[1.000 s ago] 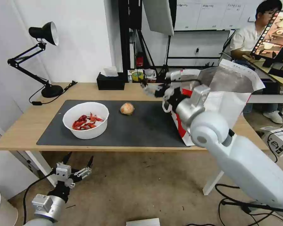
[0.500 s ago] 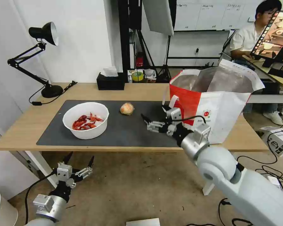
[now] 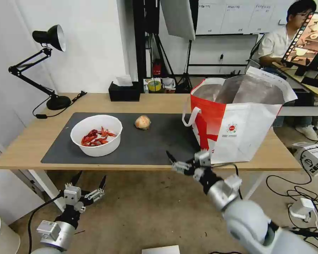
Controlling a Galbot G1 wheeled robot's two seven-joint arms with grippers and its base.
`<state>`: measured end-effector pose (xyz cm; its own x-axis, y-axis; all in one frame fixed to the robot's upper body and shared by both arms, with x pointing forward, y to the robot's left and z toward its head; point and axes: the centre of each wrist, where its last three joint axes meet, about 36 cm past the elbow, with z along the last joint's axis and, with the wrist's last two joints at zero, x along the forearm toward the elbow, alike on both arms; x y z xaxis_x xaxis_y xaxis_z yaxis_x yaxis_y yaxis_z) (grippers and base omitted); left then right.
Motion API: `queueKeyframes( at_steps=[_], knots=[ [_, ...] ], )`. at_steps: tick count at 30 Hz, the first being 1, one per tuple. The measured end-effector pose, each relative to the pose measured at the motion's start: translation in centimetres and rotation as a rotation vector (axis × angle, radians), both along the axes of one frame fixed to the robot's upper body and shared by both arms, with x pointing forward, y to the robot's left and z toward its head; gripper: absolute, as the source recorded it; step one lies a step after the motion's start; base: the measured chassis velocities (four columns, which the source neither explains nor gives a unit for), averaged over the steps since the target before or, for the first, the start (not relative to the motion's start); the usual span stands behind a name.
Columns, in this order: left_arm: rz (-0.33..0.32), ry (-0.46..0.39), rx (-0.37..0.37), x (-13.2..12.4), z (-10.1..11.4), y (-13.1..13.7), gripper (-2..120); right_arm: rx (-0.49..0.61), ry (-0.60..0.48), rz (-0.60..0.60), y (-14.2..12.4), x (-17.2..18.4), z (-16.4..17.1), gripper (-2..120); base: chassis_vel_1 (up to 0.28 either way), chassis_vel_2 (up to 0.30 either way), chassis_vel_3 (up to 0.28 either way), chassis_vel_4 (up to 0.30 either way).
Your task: Pick up the trash from the table and place it into the takeout bag.
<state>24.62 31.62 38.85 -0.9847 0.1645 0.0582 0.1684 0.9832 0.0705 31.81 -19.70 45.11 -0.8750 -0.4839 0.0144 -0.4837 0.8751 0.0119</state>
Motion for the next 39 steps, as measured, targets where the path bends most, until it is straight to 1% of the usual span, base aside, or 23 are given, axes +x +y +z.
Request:
queueKeyframes(
  at_steps=[1, 4, 5, 8, 12, 24, 39],
  knots=[
    [0.0, 0.0, 0.0, 0.0, 0.0, 0.0, 100, 0.0, 0.0, 0.0, 0.0, 0.0, 0.0, 100, 0.0, 0.0, 0.0, 0.0],
    [-0.003, 0.0, -0.001, 0.0, 0.0, -0.1, 100, -0.021, -0.013, -0.056, 0.1, -1.9, -2.5, 100, 0.0, 0.0, 0.0, 0.0],
    [-0.003, 0.0, -0.001, 0.0, 0.0, -0.1, 100, -0.021, -0.013, -0.056, 0.1, -1.9, -2.5, 100, 0.0, 0.0, 0.0, 0.0],
    [-0.004, 0.001, 0.0, -0.1, 0.0, -0.1, 100, -0.042, -0.002, -0.11, 0.0, -3.2, -3.6, 100, 0.0, 0.0, 0.0, 0.0],
    [-0.001, 0.006, 0.002, -0.1, -0.2, 0.0, 100, -0.056, 0.015, -0.138, 0.0, -4.0, -4.3, 100, 0.0, 0.0, 0.0, 0.0],
    [0.0, 0.011, 0.005, -0.2, -0.3, 0.1, 100, -0.073, 0.057, -0.193, 0.2, -5.4, -5.7, 100, 0.0, 0.0, 0.0, 0.0],
    [0.0, 0.007, 0.004, -0.4, -0.5, 0.1, 100, -0.077, 0.075, -0.207, 0.0, -5.4, -6.1, 100, 0.0, 0.0, 0.0, 0.0]
  ],
)
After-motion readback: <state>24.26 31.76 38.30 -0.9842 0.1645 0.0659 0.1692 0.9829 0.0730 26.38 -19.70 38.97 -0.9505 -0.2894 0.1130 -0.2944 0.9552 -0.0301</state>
